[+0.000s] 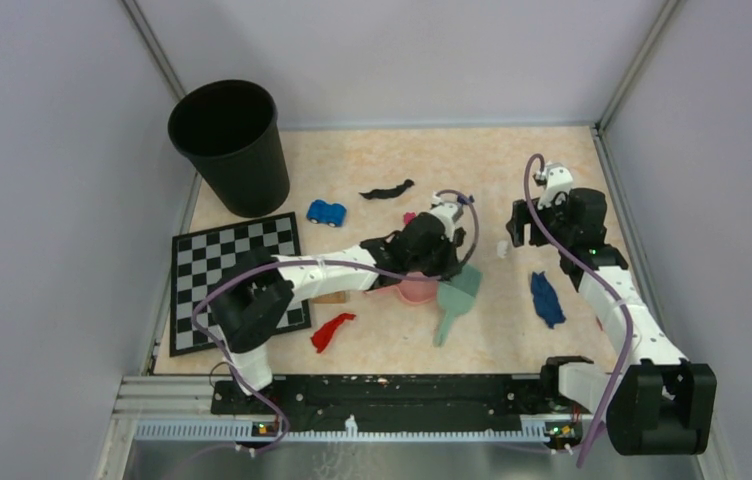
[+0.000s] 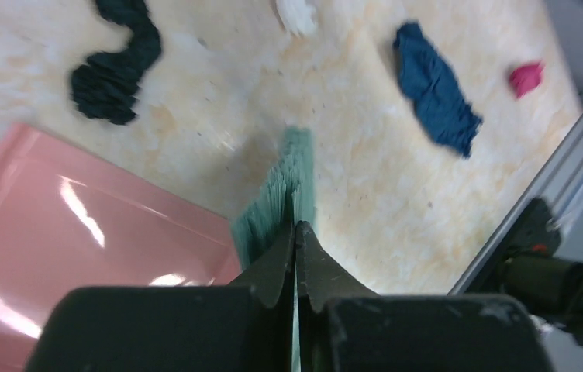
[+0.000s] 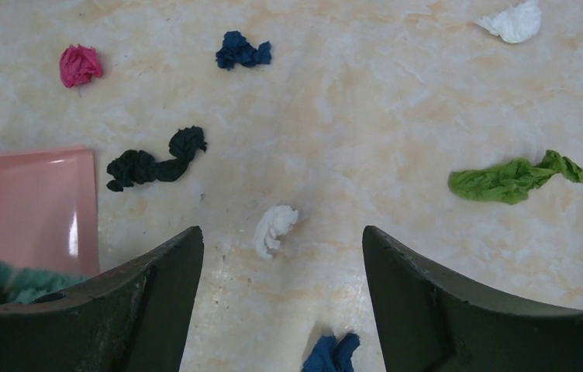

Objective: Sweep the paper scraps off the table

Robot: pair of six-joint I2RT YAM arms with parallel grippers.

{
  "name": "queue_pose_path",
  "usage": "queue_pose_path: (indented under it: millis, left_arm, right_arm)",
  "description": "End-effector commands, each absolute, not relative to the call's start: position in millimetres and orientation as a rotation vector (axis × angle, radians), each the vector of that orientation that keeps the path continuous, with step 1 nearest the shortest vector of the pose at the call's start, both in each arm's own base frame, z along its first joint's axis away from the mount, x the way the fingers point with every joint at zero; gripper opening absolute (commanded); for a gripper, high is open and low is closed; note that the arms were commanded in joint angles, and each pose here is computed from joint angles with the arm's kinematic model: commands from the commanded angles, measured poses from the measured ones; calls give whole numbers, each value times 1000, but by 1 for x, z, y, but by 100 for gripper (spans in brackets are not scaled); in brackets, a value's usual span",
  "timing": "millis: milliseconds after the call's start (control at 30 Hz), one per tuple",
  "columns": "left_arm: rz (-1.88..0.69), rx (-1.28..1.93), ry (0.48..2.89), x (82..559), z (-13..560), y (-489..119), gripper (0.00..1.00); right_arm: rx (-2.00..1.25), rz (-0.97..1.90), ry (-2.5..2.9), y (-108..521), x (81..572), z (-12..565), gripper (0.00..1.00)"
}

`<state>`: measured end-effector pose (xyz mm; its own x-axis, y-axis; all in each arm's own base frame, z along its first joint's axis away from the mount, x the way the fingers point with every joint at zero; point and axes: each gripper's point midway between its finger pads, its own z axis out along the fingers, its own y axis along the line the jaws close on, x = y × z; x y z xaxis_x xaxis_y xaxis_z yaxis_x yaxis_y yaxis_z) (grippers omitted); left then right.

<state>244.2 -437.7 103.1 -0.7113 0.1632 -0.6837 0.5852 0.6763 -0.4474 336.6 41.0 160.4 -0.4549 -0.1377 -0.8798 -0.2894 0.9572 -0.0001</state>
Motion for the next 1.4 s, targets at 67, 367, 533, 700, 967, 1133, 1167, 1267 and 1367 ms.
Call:
queue_pose_path:
  millis: [67,367,533,700,967,1133,1167,1267,1367]
  left_arm:
    - [-1177,194,2198,272,155,-416,0]
    - [-1293,-174,2210,297,147,-368,0]
    - [-1323,-413,2185,299,147,-346,0]
    - [-1293,-523,2154,303,152,-331,0]
    - [-1244,-680,2136,305,148,-310,0]
    - [-1234,-793,2162,302,131,-303,0]
    - [-1251,-824,2165,300,127,-302,0]
    - [-1316,-927,2169,295,119,-302,0]
    - [-1359,-996,2160,293,116,-302,0]
  right_arm:
    - [-349,329,1945,65,336,198,74]
    - [-504,712,1930,117,308,191,71]
    - [-574,722,1977,135,303,178,69]
    - [-753,676,2008,161,293,167,69]
    - [-1050,595,2079,199,257,141,66]
    - [-1216,589,2062,223,229,128,67]
    - [-1237,586,2060,226,226,126,67]
    - [-1276,566,2055,235,222,122,71]
    - [-1295,541,2051,241,222,120,75]
